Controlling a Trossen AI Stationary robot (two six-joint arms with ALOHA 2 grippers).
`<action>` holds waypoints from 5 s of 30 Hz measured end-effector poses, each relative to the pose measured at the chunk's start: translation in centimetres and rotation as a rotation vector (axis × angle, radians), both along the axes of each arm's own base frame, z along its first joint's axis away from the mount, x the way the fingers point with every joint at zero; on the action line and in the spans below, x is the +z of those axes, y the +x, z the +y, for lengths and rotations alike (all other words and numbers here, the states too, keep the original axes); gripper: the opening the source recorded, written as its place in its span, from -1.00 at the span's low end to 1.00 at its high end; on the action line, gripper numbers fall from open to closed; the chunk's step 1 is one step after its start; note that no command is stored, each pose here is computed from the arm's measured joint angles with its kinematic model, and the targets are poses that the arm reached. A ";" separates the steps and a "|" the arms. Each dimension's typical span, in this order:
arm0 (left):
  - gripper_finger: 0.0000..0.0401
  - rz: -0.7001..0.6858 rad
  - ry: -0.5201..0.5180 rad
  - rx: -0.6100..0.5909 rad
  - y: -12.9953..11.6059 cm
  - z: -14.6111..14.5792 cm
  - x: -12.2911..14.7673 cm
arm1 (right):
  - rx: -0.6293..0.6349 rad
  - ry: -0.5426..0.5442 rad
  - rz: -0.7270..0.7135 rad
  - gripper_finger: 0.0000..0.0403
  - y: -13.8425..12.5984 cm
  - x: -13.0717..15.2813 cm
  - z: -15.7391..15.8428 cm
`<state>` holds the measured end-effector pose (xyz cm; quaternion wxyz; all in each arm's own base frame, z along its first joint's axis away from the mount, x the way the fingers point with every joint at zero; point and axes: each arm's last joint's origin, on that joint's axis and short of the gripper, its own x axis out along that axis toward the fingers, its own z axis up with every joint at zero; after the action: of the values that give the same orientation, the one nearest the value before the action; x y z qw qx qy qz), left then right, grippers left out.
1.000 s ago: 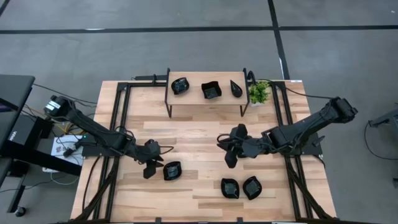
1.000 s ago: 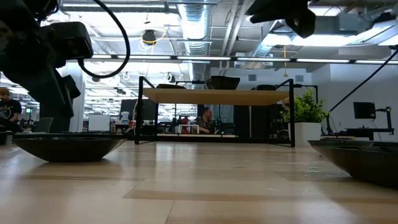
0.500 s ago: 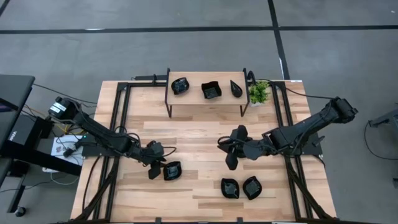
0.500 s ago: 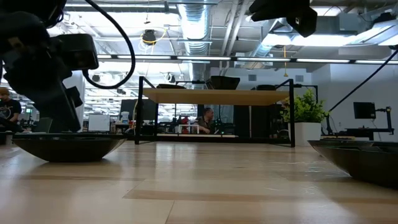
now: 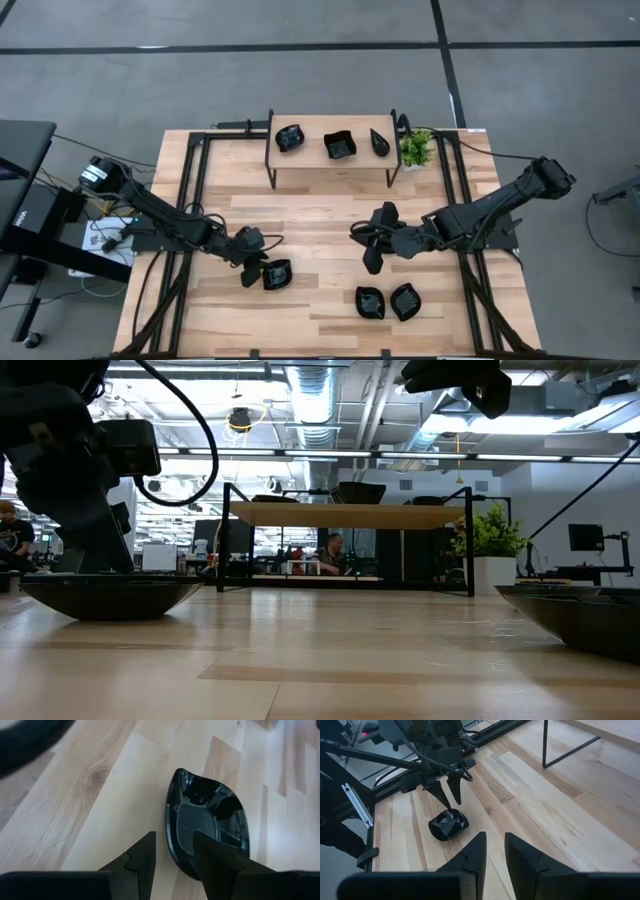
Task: Pick & Place Mini shaped plates
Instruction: Stack the black leaf shaped plate on top of the black leaf shaped plate on the shelf
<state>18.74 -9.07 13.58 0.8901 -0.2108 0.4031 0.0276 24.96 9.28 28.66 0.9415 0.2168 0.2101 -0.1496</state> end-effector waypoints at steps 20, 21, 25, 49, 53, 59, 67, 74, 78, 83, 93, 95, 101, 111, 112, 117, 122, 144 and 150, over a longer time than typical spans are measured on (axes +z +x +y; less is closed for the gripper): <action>-0.35 0.082 -0.037 -0.060 0.5 -0.6 -1.9 | 0.000 0.001 0.000 -0.68 0.0 0.0 0.0; -0.35 0.072 -0.041 -0.060 0.6 -0.6 -1.8 | 0.001 0.002 0.000 -0.68 0.0 0.0 0.0; -0.35 0.053 -0.046 -0.057 0.8 -0.7 -1.7 | 0.001 0.002 0.000 -0.68 0.0 0.0 0.0; -0.38 0.032 -0.043 -0.047 0.9 -0.7 -1.6 | 0.001 0.004 0.000 -0.68 0.0 0.0 0.0; -0.51 0.030 -0.044 -0.047 0.9 -0.7 -1.6 | 0.008 0.004 -0.001 -0.68 -0.1 0.0 0.2; -0.66 0.027 -0.045 -0.048 0.9 -0.7 -1.6 | 0.018 0.010 -0.002 -0.68 -0.2 0.0 0.5; -0.77 0.020 -0.049 -0.048 1.0 -0.7 -1.5 | 0.018 0.012 -0.003 -0.68 -0.2 0.0 0.5; -0.83 0.008 -0.057 -0.046 1.0 -0.8 -1.4 | 0.017 0.011 -0.003 -0.68 -0.2 0.0 0.5; -0.87 0.001 -0.060 -0.046 1.1 -0.8 -1.4 | 0.017 0.011 -0.002 -0.68 -0.2 0.0 0.5; -0.93 -0.012 -0.067 -0.046 1.2 -0.8 -1.3 | 0.017 0.011 -0.002 -0.68 -0.2 0.0 0.5; -0.95 -0.075 -0.098 -0.048 1.6 -1.1 -0.8 | 0.016 0.016 -0.009 -0.68 -0.1 0.1 0.5; -0.96 -0.077 -0.099 -0.048 1.6 -1.1 -0.7 | 0.011 0.028 -0.011 -0.68 -0.1 0.1 0.5; -0.96 -0.086 -0.103 -0.048 1.7 -1.1 -0.7 | 0.009 0.031 -0.013 -0.68 -0.1 0.1 0.5; -0.96 -0.105 -0.181 0.009 1.9 -1.2 -0.4 | 0.006 0.038 -0.014 -0.68 -0.1 0.1 0.5; -0.96 -0.110 -0.191 0.014 1.9 -1.2 -0.3 | 0.006 0.038 -0.014 -0.68 -0.1 0.1 0.5; -0.97 -0.160 -0.226 0.017 2.2 -1.4 0.1 | 0.006 0.038 -0.014 -0.68 -0.1 0.1 0.5; -0.96 -0.223 -0.244 0.030 2.5 -1.5 0.6 | 0.006 0.038 -0.013 -0.68 -0.1 0.1 0.5; -0.97 -0.336 -0.277 0.090 3.5 -0.6 1.6 | 0.041 0.022 0.003 -0.68 -0.2 0.0 0.6; -0.97 -0.367 -0.290 0.102 3.6 -0.6 1.9 | 0.049 0.006 0.009 -0.68 -0.2 0.0 0.6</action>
<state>22.38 -9.67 15.49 0.9063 -0.3580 0.2232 -0.0244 24.78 9.85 28.63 0.9434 0.2135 0.2199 -0.1266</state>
